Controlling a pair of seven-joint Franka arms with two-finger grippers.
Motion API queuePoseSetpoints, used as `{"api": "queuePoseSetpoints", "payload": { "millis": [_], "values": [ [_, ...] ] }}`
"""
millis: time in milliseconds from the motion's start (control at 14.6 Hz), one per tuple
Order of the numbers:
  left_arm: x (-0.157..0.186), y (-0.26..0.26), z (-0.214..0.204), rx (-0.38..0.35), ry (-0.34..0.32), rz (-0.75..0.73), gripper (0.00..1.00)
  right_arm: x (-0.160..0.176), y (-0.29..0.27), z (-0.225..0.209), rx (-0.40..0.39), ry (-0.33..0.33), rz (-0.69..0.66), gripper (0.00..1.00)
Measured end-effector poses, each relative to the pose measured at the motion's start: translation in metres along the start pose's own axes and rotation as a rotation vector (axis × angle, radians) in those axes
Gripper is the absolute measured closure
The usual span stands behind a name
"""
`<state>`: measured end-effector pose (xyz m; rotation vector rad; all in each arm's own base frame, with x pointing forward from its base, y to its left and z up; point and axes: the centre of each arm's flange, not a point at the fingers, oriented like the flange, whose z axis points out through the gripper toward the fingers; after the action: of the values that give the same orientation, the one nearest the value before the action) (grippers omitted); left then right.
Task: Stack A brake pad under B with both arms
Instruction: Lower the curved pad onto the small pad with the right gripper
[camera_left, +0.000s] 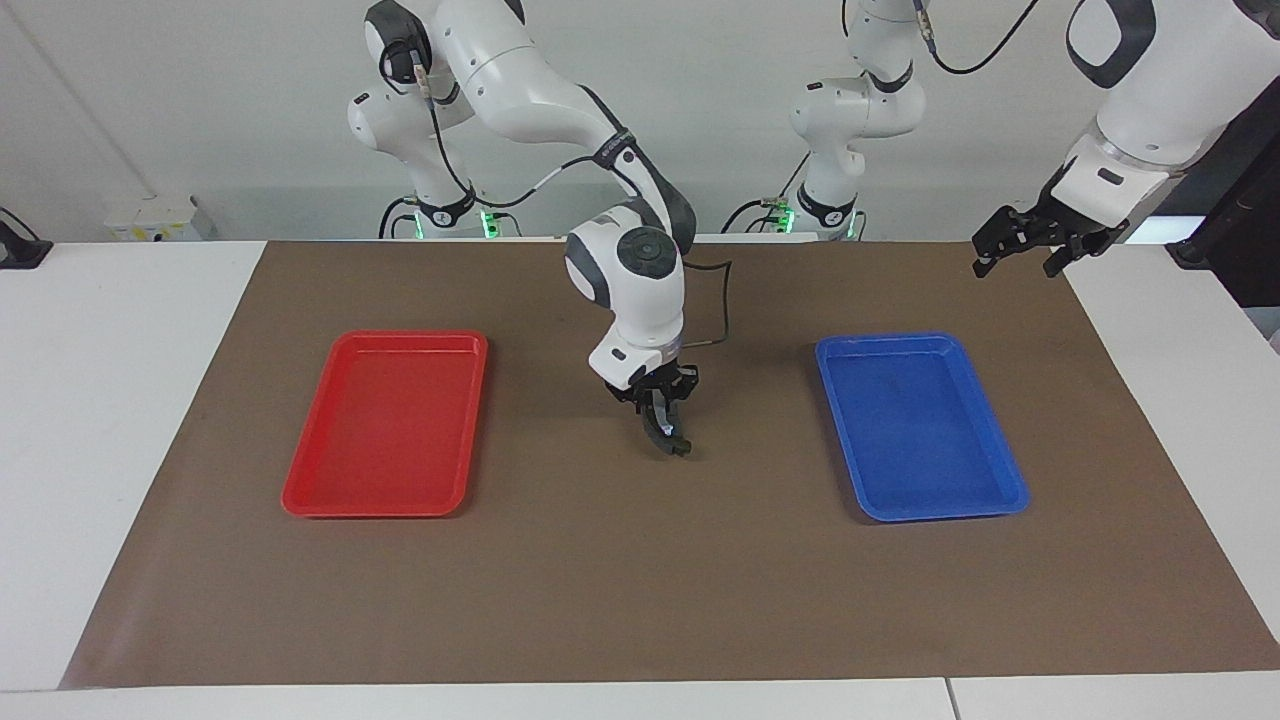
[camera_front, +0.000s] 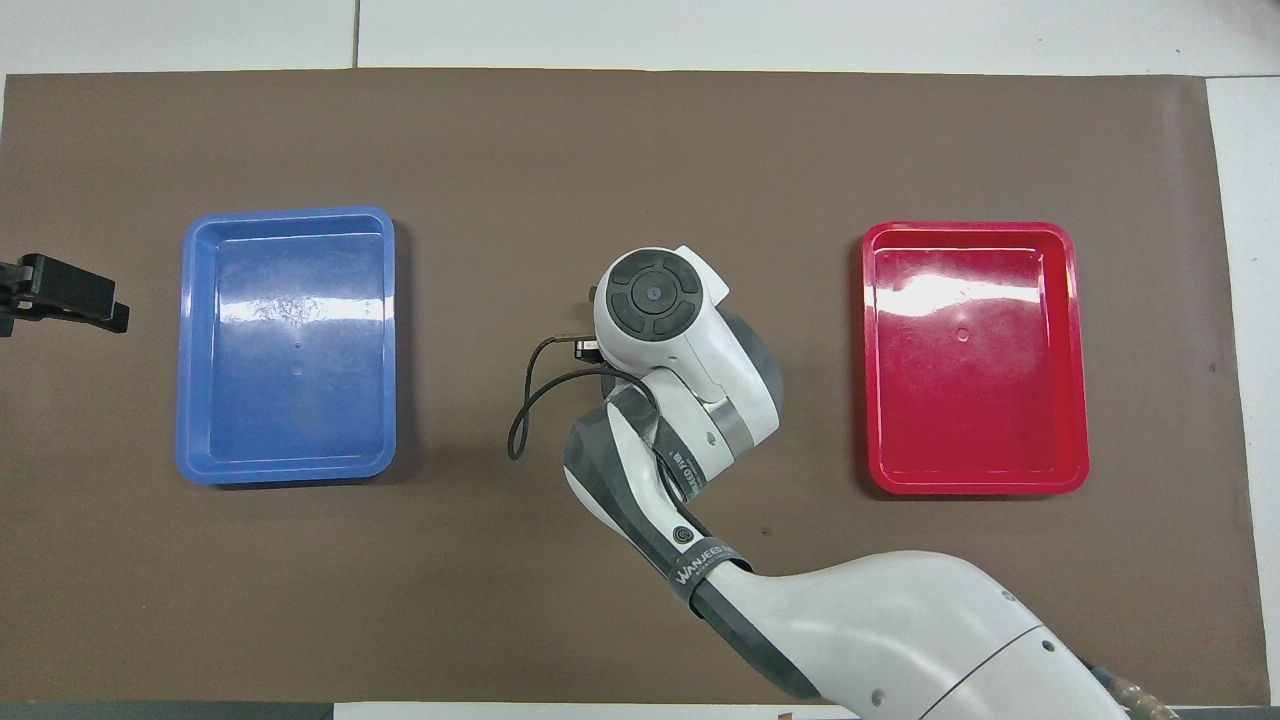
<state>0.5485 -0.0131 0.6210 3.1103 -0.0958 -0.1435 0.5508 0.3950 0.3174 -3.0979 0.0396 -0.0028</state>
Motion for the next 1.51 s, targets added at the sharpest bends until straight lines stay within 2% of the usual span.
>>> {"api": "queuePoseSetpoints", "payload": {
  "millis": [755, 1510],
  "values": [
    [-0.001, 0.000, 0.000, 0.000, -0.005, 0.000, 0.00, -0.018, -0.013, 0.013, 0.000, 0.001, -0.032, 0.57],
    [-0.001, 0.000, 0.000, 0.000, -0.005, 0.000, 0.00, -0.021, -0.005, 0.019, -0.009, -0.001, -0.033, 0.57]
  ]
}}
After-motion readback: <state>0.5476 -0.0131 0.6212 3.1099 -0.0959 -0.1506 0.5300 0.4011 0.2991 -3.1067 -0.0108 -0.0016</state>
